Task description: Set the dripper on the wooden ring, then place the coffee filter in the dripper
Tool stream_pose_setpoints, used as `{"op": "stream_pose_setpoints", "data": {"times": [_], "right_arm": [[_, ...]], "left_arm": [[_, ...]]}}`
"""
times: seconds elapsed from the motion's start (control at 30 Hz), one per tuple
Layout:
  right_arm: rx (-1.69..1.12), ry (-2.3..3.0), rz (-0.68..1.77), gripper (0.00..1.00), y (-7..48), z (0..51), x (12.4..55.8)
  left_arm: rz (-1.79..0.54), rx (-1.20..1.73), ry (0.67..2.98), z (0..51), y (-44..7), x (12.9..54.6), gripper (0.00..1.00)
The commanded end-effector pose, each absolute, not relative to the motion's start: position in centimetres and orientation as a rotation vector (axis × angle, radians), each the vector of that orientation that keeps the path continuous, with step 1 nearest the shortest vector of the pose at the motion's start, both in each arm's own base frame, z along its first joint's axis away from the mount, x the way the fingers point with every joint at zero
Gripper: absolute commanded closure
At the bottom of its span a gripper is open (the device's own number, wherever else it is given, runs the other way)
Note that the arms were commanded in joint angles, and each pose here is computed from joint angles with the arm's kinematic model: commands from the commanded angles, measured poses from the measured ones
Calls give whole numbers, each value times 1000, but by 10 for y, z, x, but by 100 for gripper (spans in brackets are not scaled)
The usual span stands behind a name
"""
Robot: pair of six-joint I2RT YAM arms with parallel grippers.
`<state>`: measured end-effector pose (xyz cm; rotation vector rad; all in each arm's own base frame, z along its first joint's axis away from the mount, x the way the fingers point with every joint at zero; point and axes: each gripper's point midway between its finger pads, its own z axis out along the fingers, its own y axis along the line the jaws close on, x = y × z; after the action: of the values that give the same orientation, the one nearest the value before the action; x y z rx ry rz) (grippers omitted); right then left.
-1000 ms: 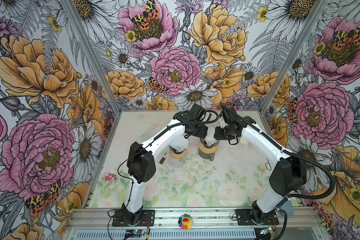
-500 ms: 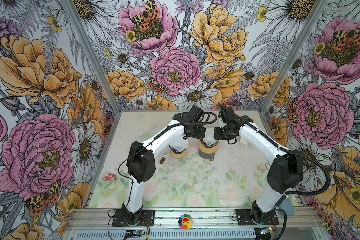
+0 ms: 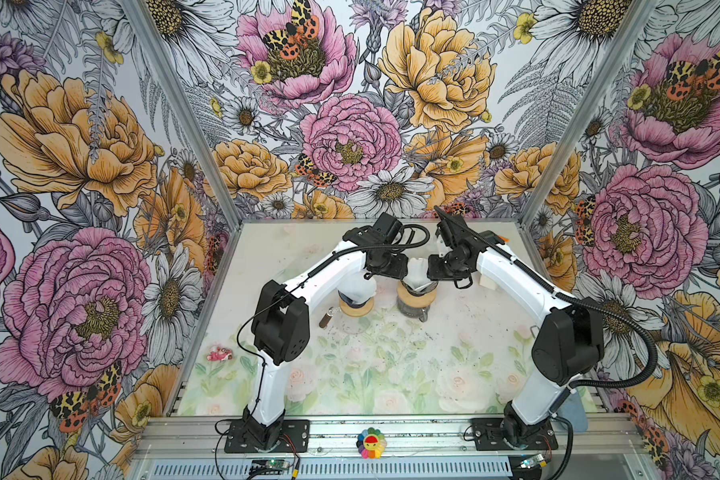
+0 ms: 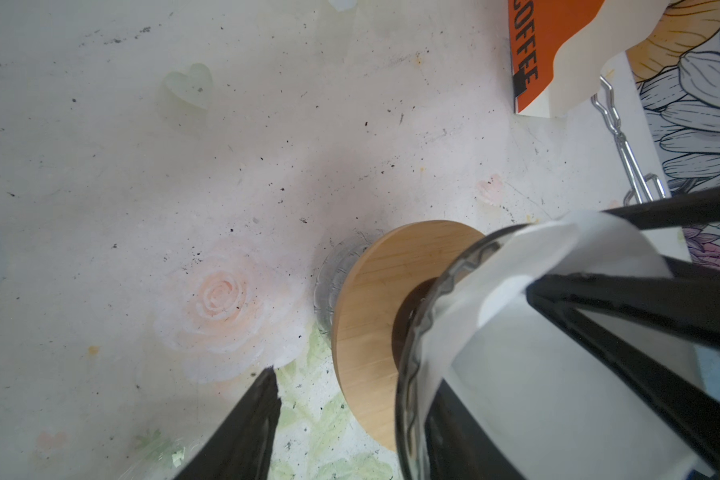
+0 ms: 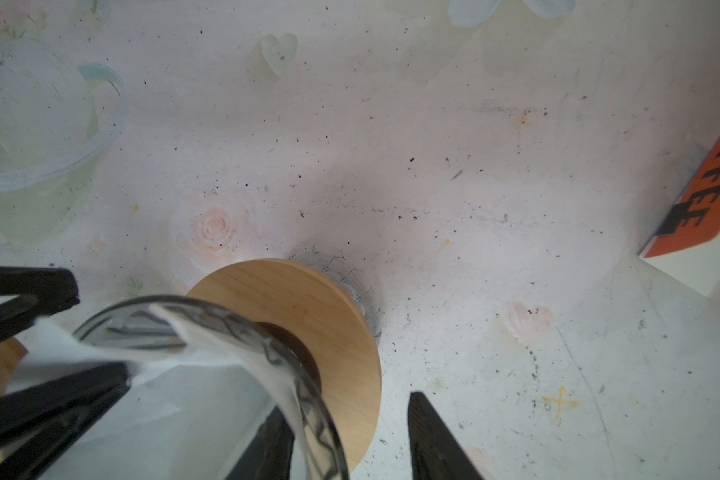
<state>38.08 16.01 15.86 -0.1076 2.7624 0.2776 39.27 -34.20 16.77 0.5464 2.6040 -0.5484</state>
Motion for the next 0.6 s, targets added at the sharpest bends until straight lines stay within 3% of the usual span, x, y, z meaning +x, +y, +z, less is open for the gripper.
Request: {"op": "stream_pose_setpoints", "data": {"times": [0.0, 0.57], "right_arm": [[-119, 2764, 257, 54, 163, 157, 385], [-134, 2796, 246, 54, 164, 143, 387]], "left_arm": [[-608, 533, 2572, 180, -345, 394, 44], [-608, 531, 2584, 175, -344, 394, 44]]}}
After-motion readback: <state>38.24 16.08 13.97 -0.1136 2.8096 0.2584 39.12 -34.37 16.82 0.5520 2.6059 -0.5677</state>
